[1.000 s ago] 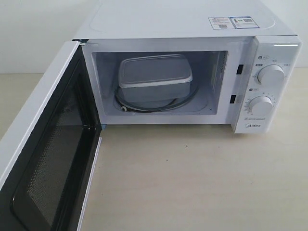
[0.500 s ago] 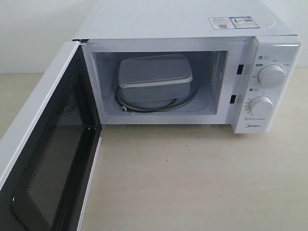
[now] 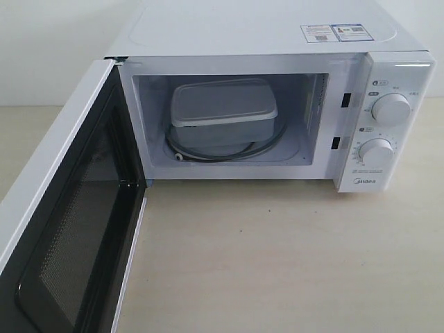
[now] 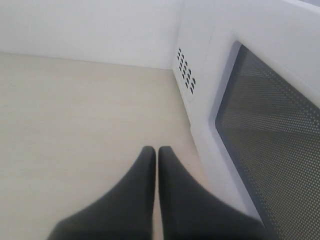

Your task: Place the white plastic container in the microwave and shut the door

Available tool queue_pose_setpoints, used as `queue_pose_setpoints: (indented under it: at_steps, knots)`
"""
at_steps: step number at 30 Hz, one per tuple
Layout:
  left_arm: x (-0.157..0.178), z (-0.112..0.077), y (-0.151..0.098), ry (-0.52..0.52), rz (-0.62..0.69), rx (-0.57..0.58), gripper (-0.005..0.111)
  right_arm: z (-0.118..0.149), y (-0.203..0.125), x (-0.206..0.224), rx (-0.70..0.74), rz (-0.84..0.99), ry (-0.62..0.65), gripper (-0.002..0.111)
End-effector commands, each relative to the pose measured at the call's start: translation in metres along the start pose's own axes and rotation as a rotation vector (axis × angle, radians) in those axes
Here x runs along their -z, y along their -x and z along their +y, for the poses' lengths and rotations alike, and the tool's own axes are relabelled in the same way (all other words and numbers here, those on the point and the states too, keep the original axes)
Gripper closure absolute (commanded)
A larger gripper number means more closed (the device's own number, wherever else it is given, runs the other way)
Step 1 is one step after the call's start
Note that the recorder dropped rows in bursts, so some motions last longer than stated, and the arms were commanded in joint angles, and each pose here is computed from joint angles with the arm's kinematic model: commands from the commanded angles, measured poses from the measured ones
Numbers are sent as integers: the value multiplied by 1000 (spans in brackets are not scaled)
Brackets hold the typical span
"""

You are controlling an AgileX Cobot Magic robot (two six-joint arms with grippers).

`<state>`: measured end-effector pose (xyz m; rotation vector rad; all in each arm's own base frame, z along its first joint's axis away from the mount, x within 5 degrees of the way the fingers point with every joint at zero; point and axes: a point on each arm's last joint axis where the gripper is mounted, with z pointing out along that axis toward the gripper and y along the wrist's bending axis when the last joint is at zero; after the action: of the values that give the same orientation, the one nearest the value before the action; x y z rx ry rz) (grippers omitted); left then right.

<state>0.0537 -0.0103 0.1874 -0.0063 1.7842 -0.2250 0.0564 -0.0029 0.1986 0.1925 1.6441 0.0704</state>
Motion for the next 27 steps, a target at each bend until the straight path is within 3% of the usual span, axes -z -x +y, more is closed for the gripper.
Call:
queue_pose_setpoints:
  at_steps: [1,10,15,27]
  knots:
    - [0,0,-1,-4,-4,3,102,0,-4,0,28,30,2,108]
    - [0,0,-1,-4,-4,3,102,0,-15,1,138,152,23,108]
    - [0,0,-1,-4,-4,3,102,3,-15,2,142,158,81,108]
    - [0,0,-1,-4,-4,3,102,3,-15,2,137,158,85,108]
